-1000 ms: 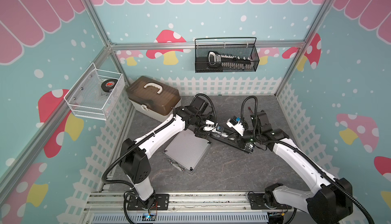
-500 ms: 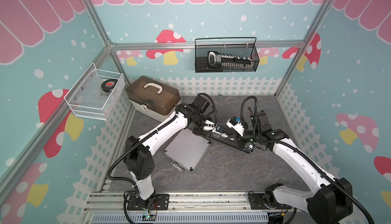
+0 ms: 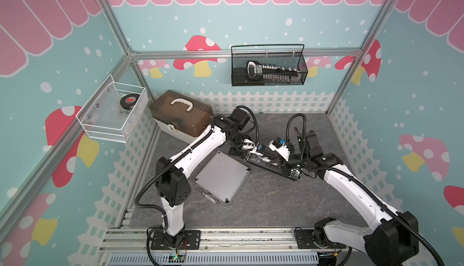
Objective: Open the poker set cases
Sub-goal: Open the fastener on the poker set case.
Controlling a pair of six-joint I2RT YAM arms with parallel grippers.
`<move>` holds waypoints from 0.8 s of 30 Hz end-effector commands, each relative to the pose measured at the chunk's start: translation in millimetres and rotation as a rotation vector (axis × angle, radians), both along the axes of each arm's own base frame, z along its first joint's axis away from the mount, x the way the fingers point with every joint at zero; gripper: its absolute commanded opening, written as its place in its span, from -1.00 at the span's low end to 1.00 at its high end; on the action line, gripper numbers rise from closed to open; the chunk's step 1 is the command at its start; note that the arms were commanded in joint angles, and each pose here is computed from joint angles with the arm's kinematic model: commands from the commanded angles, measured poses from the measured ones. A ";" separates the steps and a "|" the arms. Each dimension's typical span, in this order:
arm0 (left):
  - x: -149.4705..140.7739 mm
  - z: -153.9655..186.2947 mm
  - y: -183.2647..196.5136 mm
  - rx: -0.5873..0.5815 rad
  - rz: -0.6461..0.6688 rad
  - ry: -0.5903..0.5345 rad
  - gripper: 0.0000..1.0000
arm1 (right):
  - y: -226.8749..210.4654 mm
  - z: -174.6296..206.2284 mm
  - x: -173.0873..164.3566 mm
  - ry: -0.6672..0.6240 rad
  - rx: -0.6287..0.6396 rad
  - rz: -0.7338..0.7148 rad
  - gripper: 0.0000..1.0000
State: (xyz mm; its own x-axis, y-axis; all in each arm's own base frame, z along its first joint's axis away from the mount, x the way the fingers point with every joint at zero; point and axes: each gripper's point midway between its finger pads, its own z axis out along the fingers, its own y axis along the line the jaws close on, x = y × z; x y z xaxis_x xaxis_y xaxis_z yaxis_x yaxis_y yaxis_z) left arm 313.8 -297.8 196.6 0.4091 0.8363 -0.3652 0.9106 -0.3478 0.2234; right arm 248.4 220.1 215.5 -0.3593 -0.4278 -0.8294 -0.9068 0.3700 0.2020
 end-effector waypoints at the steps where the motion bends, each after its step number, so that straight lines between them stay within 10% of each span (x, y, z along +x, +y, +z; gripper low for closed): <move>1: -20.6 -6.8 4.5 0.025 -0.004 0.120 0.15 | 3.1 1.3 -1.9 -0.026 -0.010 0.018 -1.00; 24: -26.3 -21.4 6.5 0.063 0.032 0.173 0.18 | 4.3 -5.7 -5.0 -0.050 -0.054 0.016 -1.00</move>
State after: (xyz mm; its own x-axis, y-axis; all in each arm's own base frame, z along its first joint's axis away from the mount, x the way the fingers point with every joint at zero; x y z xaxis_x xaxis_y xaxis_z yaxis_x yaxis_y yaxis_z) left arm 301.7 -295.0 192.8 0.3609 0.8518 -0.3796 0.9326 -0.3271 0.1527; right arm 241.0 222.8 202.6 -0.3603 -0.4837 -0.7976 -0.9091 0.3738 0.1840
